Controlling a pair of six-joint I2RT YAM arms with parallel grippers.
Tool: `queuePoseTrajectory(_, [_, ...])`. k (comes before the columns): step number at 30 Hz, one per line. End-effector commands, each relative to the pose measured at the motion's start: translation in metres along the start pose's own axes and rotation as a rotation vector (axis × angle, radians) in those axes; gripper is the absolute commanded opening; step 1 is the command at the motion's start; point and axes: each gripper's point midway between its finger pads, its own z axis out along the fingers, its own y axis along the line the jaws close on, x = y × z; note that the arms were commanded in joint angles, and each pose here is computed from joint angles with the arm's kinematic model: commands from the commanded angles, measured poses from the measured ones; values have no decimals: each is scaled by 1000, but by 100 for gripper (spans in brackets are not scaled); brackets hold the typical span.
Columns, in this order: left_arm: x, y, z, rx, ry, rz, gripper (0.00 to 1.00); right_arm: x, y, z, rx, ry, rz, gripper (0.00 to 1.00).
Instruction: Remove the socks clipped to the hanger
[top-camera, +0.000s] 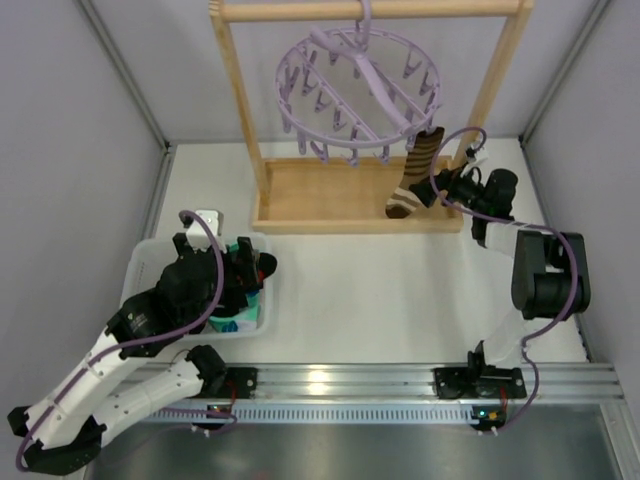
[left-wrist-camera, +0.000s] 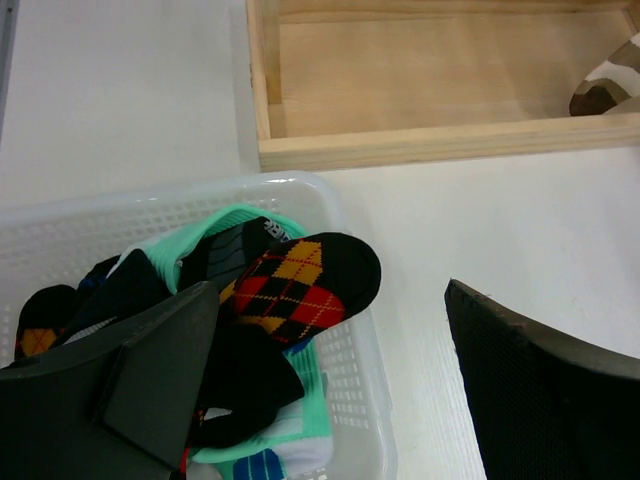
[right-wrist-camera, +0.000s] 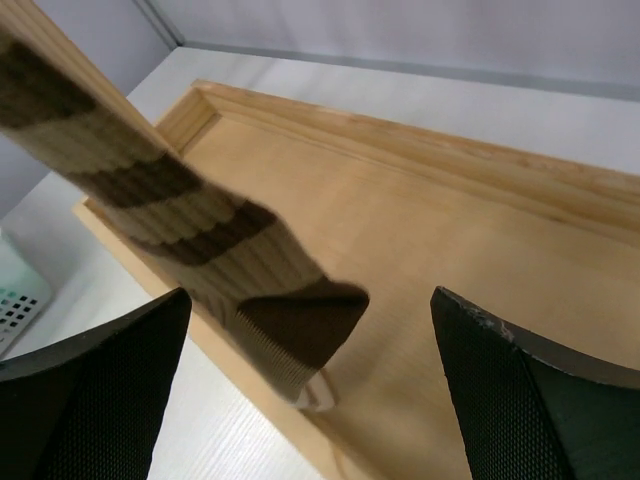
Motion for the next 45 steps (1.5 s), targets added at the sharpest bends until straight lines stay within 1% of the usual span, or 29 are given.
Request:
queuePoseTrajectory(1, [2, -7, 1, 38, 5, 6, 98, -31, 12, 13, -189, -93, -128, 99])
queuePoseTrajectory(2, [1, -7, 1, 39, 4, 7, 98, -40, 15, 15, -223, -134, -170, 98])
queuePoseTrajectory(3, [1, -8, 1, 42, 2, 3, 98, -32, 14, 19, -254, -129, -104, 91])
queuePoseTrajectory(4, [0, -8, 1, 42, -1, 3, 98, -31, 21, 19, -306, -130, -92, 84])
queuePoseTrajectory(5, [2, -8, 1, 42, 2, 5, 98, -46, 33, 15, -364, -207, -174, 73])
queuePoseTrajectory(6, [1, -8, 1, 41, 1, 4, 98, -41, 37, 14, -404, -203, -75, 50])
queuePoseTrajectory(8, [1, -8, 2, 41, 1, 6, 98, -46, 47, 10, -460, -237, -61, 34])
queuePoseTrajectory(9, [0, -9, 1, 43, 1, 6, 98, -47, 53, 11, -478, -229, -67, 19])
queuePoseTrajectory(12, [0, -10, 3, 42, 5, 7, 98, -45, 74, 9, -502, -235, -108, 0])
queuePoseTrajectory(20, [-8, -11, 3, 31, -3, -19, 98, -53, 94, -16, -417, -317, -114, 0])
queuePoseTrajectory(26, [-36, -27, 3, 49, -16, -102, 98, -43, 112, -46, -302, -379, -106, 0])
queuePoseTrajectory(27, [-51, -32, 0, 65, -37, -123, 98, -39, 127, -52, -303, -381, -106, 0])
queuePoseTrajectory(28, [-53, -40, 6, 64, -18, -118, 98, -41, 126, -54, -256, -402, -91, 0])
queuePoseTrajectory(29, [-70, -48, 3, 94, -37, -141, 98, -23, 127, -55, -220, -368, -86, 0])
queuePoseTrajectory(30, [-76, -54, 3, 108, -35, -145, 98, -35, 132, -62, -178, -414, -107, 0])
queuePoseTrajectory(31, [-78, -62, 10, 112, -17, -138, 98, -32, 134, -64, -150, -412, -116, 0])
queuePoseTrajectory(32, [-86, -68, 11, 122, -22, -153, 98, -30, 137, -65, -128, -405, -134, 0])
queuePoseTrajectory(33, [-103, -74, 7, 143, -46, -171, 98, -18, 147, -64, -106, -355, -174, 0])
queuePoseTrajectory(34, [-105, -86, 13, 150, -32, -158, 98, -21, 141, -65, -24, -374, -182, 0])
queuePoseTrajectory(35, [-123, -93, 8, 162, -63, -172, 98, -13, 157, -62, -35, -350, -238, 0])
queuePoseTrajectory(37, [-129, -115, 12, 149, -72, -120, 98, -16, 162, -69, 41, -360, -249, 0])
queuePoseTrajectory(38, [-134, -124, 11, 144, -86, -104, 98, -16, 168, -70, 49, -362, -261, 0])
queuePoseTrajectory(39, [-154, -134, 3, 156, -124, -112, 98, -19, 186, -73, 26, -381, -286, 0])
queuePoseTrajectory(40, [-150, -156, 7, 147, -122, -41, 98, -15, 182, -73, 76, -367, -284, 0])
queuePoseTrajectory(41, [-170, -167, -3, 165, -159, -51, 98, -12, 200, -73, 41, -364, -314, 0])
queuePoseTrajectory(42, [-172, -183, -7, 185, -163, -26, 98, -13, 205, -75, 48, -370, -320, 0])
queuePoseTrajectory(43, [-166, -202, 4, 176, -151, 30, 98, -13, 205, -76, 83, -376, -321, 0])
queuePoseTrajectory(44, [-185, -208, 0, 190, -179, 8, 98, -6, 222, -76, 46, -367, -333, 0])
queuePoseTrajectory(45, [-188, -216, 3, 194, -183, 17, 98, -3, 228, -76, 40, -363, -335, 0])
